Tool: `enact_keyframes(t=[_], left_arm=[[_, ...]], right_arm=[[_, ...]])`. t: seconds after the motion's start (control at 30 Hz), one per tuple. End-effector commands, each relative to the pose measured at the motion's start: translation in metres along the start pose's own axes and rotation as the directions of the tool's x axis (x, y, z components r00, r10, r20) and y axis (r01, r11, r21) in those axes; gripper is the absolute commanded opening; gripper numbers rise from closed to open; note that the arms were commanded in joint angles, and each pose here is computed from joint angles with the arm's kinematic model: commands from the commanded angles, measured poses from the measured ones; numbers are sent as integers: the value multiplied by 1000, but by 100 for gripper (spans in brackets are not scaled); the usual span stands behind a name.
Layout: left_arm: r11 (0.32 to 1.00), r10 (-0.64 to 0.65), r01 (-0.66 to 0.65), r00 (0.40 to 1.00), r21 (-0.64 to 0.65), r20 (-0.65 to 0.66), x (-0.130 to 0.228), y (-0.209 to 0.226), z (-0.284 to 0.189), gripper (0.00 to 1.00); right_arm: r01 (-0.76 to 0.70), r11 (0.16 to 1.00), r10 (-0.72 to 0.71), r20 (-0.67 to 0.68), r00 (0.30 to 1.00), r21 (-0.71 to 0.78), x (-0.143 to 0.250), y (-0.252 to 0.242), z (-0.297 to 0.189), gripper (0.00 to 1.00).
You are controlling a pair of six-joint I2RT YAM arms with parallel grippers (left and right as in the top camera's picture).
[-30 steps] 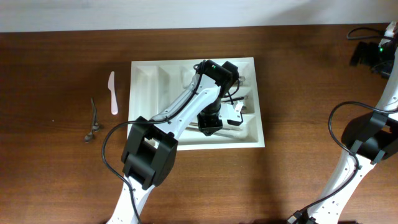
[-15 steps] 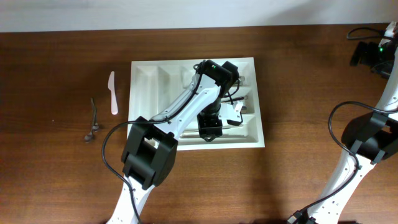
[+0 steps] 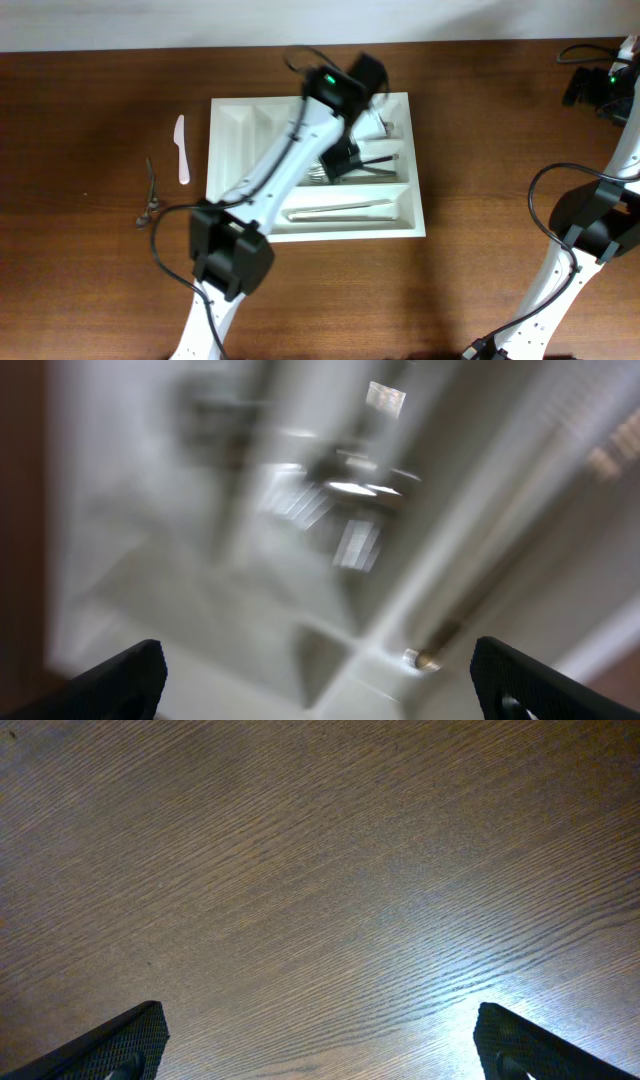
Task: Pack container
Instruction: 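Open the left gripper and withdraw it left, then move the left gripper over the white plastic knife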
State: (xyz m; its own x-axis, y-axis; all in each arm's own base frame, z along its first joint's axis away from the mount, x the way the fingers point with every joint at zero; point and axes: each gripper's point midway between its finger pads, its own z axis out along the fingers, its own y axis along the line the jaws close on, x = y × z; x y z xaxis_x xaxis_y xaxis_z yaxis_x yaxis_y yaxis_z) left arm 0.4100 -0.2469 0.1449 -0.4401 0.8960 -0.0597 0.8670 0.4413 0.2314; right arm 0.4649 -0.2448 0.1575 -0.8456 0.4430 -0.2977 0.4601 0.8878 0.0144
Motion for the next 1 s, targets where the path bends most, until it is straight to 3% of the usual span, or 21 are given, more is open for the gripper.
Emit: enact_keyframes(t=[0.0,0.07,0.13,0.2,0.33,0.5,0.67,0.8,0.87,0.97], left_arm=[[882,-455,460,888,-101,70,41,80,-34,99],[753,-647,650,760,-108,58,80,111,-37,99],[655,-750,747,661,-111,18,118,130,-34,99],[549,-836,833,547,-67,-44,167,146,-28,99],[373,-925,928,372,3,-72,212,163,-24,99],[238,-966,964,248,115,-77,241,178,-23,99],[208,-973,965,220,161,-65,250,185,-24,99],[234,-971,972,234,19,-42,266,194,-19,99],[255,-967,967,254,-24,-24,265,200,-10,99],[337,-939,937,341,87,-37,244,192,2,99]], right_arm=[[-8,1000,8,36,999,1,-3,-4,-18,99],[-8,1000,8,36,999,1,-3,-4,-18,99],[-8,1000,8,36,999,1,-3,-4,-18,98],[-8,1000,8,36,999,1,-3,-4,-18,99],[-8,1000,8,36,999,1,-3,-4,-18,99],[-8,1000,8,36,999,1,-3,-4,-18,99],[-8,1000,8,36,999,1,-3,-4,-18,99],[-8,1000,8,36,999,1,-3,-4,-18,99],[-8,1000,8,36,999,1,-3,-4,-18,99],[-8,1000,8,36,999,1,-3,-4,-18,99]])
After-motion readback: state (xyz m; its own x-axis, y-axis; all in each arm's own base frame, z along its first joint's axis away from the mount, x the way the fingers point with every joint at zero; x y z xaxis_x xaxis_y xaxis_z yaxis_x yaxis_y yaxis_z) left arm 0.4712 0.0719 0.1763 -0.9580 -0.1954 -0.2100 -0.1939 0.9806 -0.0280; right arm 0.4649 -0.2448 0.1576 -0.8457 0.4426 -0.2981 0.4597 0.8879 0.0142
